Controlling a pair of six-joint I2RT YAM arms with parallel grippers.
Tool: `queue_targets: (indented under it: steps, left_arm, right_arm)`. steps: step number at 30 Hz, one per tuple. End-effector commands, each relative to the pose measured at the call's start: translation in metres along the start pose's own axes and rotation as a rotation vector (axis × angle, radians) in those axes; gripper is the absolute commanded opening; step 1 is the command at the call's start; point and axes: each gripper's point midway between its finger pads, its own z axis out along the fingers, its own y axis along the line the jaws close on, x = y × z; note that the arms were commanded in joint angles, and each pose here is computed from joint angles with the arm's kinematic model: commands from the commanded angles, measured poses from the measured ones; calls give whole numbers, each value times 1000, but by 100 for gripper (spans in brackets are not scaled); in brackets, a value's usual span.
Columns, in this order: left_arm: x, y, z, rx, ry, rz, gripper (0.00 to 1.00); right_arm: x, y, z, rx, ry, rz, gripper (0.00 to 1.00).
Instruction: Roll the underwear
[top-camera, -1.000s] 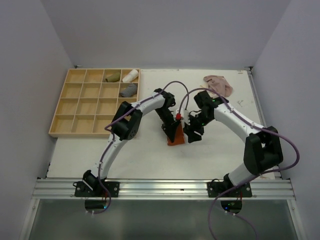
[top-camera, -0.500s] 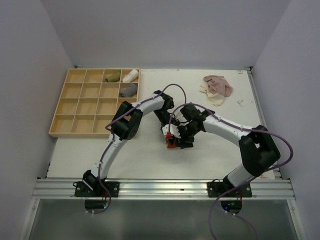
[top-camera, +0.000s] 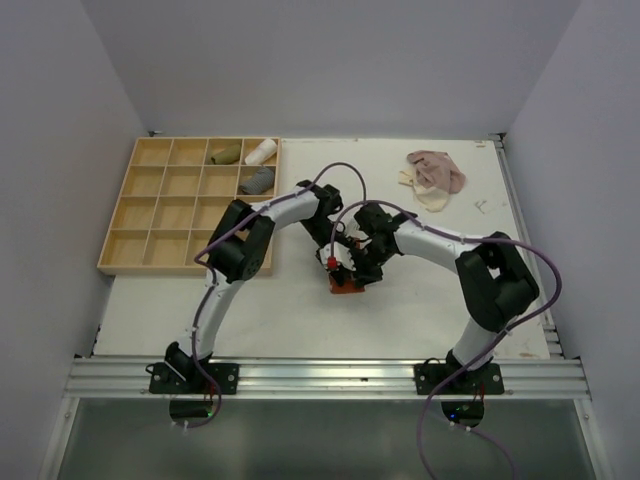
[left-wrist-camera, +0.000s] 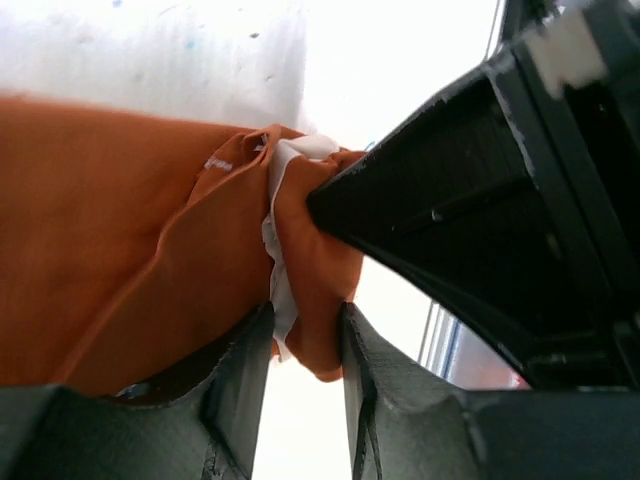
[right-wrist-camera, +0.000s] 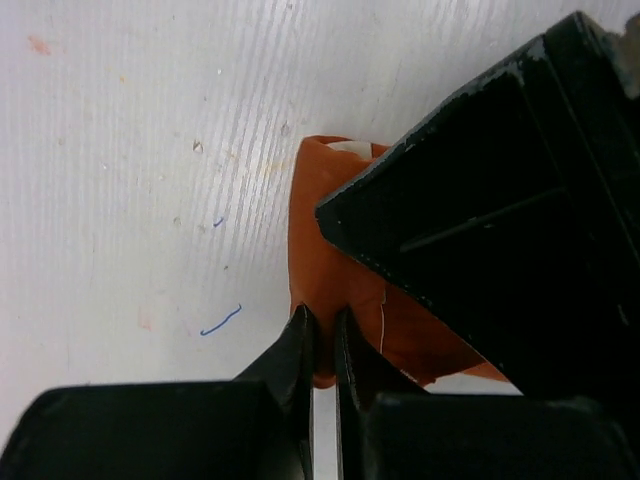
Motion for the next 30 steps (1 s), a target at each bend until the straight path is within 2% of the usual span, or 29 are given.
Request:
queue_targets:
  steps: [1, 6, 10, 13, 14, 15, 16, 17, 19, 20, 21, 22, 23, 24, 25, 26, 28, 30]
  left_arm:
    - [-2, 71, -36, -331, -31, 108, 40]
    - [-37, 50, -131, -484, -300, 151, 42]
    - [-49, 46, -213, -648, -469, 178, 44]
    - [-53, 30, -269, -846, -566, 280, 45]
    - [-57, 2, -291, -911, -613, 361, 49]
    - [-56, -3, -295, -955, -631, 433, 53]
    - [-58, -35, -314, -1011, -695, 512, 56]
    - [-56, -39, -311, -1022, -723, 564, 66]
    - [-55, -63, -307, -990, -772, 658, 74]
    - [-54, -80, -311, -989, -831, 663, 84]
    - [-52, -81, -300, -926, -884, 606, 100]
    - [-51, -94, -274, -761, -838, 686, 100]
    - [-40, -98, -257, -680, -745, 714, 100]
    - [-39, -100, -240, -609, -700, 715, 100]
    - [-26, -93, -214, -520, -609, 644, 99]
    - [-20, -89, -199, -510, -537, 737, 95]
    - [-3, -75, -159, -549, -423, 789, 87]
    - [4, -72, -141, -683, -337, 916, 86]
  right_arm:
    - [10, 9, 11, -76, -10, 50, 0]
    - [5, 9, 1, -135, -76, 105, 0]
    - [1, 10, -3, -213, -125, 169, 0]
    - [-5, 6, -12, -266, -179, 240, 0]
    - [-2, 6, -6, -306, -183, 278, 0]
    - [-8, 3, -14, -330, -210, 318, 0]
    - [-9, 3, -13, -358, -220, 348, 0]
    - [-5, 11, -11, -428, -214, 415, 0]
    - [-10, 2, -14, -459, -254, 449, 0]
    - [-9, 3, -14, -481, -256, 474, 0]
    - [-7, 2, -11, -515, -253, 516, 0]
    - [-7, 1, -10, -533, -257, 535, 0]
    - [-5, -1, -7, -565, -256, 580, 0]
    - [-5, -2, -7, -582, -260, 603, 0]
    - [-8, -3, -6, -603, -282, 619, 0]
    - [-8, -4, -6, -634, -285, 657, 0]
    - [-10, -7, -5, -657, -303, 682, 0]
    - [-7, -9, -2, -680, -294, 731, 0]
